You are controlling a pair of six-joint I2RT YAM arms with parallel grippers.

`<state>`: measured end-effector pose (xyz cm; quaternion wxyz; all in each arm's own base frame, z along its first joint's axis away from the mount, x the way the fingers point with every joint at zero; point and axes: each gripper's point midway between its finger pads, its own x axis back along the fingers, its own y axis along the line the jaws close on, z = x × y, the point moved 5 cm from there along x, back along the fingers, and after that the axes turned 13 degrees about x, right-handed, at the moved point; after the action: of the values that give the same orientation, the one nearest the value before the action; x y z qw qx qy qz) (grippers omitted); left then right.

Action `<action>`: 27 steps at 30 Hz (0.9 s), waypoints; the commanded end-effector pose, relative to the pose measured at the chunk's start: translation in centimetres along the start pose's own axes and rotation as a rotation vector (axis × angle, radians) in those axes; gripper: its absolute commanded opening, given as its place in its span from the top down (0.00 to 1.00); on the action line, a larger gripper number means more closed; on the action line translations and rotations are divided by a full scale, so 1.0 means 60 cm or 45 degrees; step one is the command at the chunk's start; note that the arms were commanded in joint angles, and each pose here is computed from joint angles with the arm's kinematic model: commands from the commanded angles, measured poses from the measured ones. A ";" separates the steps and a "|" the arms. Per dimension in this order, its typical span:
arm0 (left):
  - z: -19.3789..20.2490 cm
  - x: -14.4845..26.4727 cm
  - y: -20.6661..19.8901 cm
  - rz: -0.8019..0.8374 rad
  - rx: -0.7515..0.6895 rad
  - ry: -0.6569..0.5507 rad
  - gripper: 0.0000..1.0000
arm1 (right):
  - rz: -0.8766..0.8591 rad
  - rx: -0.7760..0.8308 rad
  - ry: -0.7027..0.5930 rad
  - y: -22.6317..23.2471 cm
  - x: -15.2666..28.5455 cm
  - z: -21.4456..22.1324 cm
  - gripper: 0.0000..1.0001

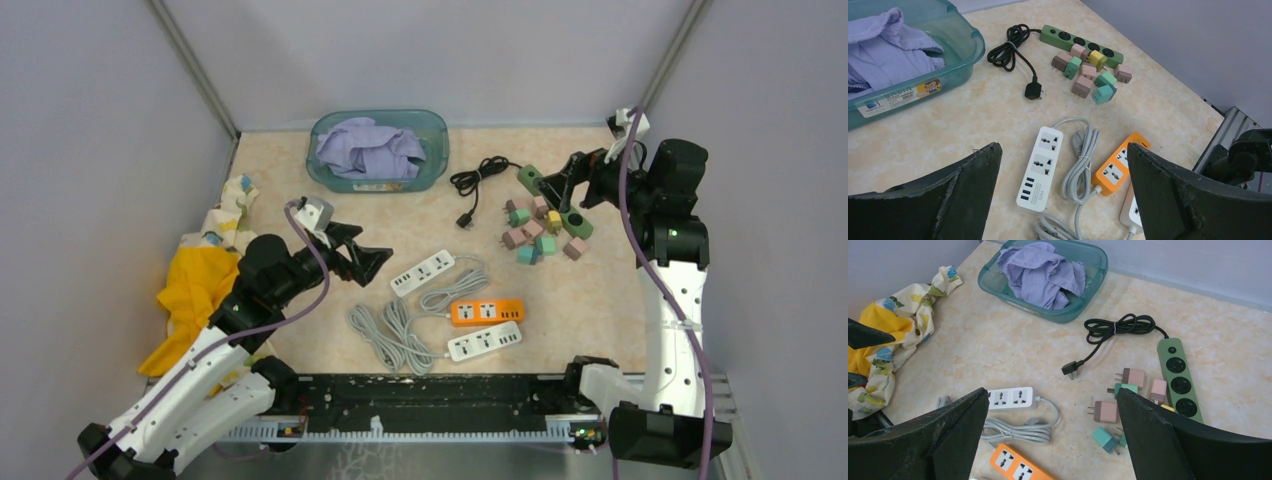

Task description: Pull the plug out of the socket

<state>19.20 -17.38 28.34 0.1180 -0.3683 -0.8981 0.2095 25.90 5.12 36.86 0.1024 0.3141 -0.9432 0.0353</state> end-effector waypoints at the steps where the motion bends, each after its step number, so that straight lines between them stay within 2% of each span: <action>1: -0.001 0.001 0.003 -0.002 -0.012 -0.016 0.00 | 0.028 0.061 -0.049 0.002 0.012 -0.017 0.01; 27: 0.002 0.002 0.007 -0.013 -0.010 -0.013 0.00 | 0.031 0.062 -0.045 0.003 0.013 -0.014 0.01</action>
<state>19.26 -17.30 27.96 0.1221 -0.3653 -0.8989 0.2088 25.80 5.06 36.96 0.0994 0.3114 -0.9442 0.0402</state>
